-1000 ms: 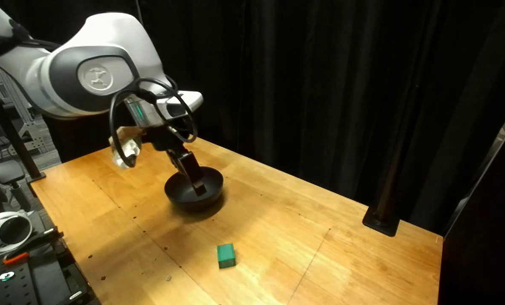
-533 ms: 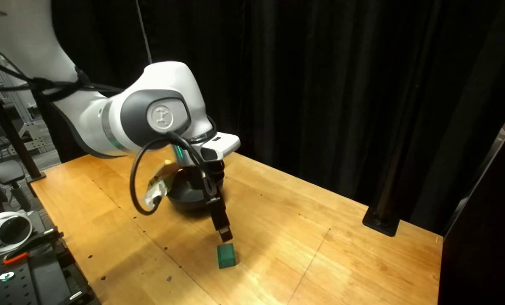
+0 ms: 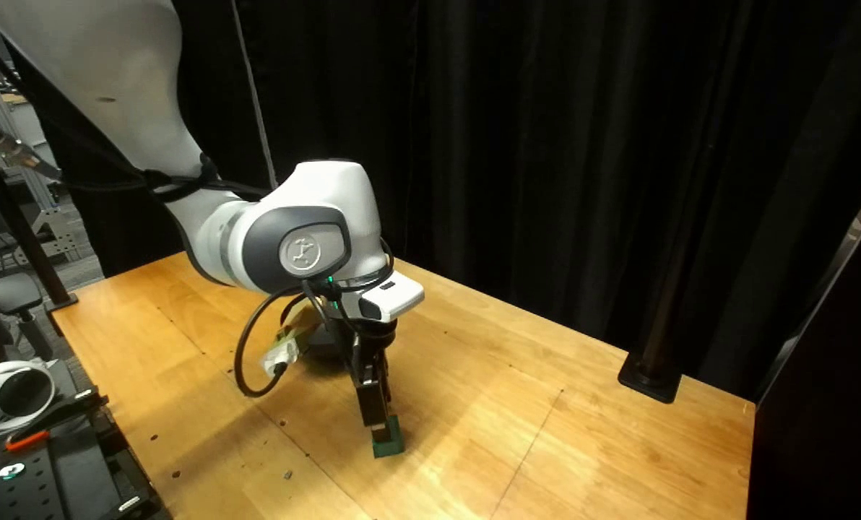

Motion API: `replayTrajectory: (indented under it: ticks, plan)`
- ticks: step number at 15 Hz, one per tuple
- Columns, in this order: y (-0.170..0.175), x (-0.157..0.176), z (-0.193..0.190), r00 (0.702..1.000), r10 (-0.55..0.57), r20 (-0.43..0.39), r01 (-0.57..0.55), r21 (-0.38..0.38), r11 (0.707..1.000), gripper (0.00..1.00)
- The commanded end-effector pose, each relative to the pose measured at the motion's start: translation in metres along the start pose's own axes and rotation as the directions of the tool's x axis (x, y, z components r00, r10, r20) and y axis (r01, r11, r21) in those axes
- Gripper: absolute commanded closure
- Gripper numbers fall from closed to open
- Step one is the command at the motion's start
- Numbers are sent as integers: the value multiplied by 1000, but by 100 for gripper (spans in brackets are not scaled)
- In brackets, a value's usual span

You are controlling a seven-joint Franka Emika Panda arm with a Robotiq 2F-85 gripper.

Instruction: Place the green block inside the black bowl

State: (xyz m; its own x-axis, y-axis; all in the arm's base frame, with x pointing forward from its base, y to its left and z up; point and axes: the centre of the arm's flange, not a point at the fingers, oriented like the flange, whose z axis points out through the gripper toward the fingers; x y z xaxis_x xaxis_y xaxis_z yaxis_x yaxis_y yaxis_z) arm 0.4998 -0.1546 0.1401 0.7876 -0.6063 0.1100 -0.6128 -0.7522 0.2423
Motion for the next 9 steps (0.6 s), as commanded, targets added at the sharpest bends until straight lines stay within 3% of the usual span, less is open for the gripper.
replayTrajectory:
  ticks: [1, 3, 4, 5, 7, 9]
  plan:
    - [8, 19, 2, 999, 27, -18, -27, -10, 1000, 49]
    - [15, 21, 1, 999, 38, -5, -38, -18, 999, 65]
    - [18, 21, 0, 999, 43, 2, -43, -19, 999, 57]
    - [20, 22, -1, 999, 46, 6, -46, -20, 999, 30]
    - [23, 22, -1, 998, 57, 7, -57, -21, 998, 27]
    - [26, 22, 3, 998, 66, 12, -66, -29, 997, 12]
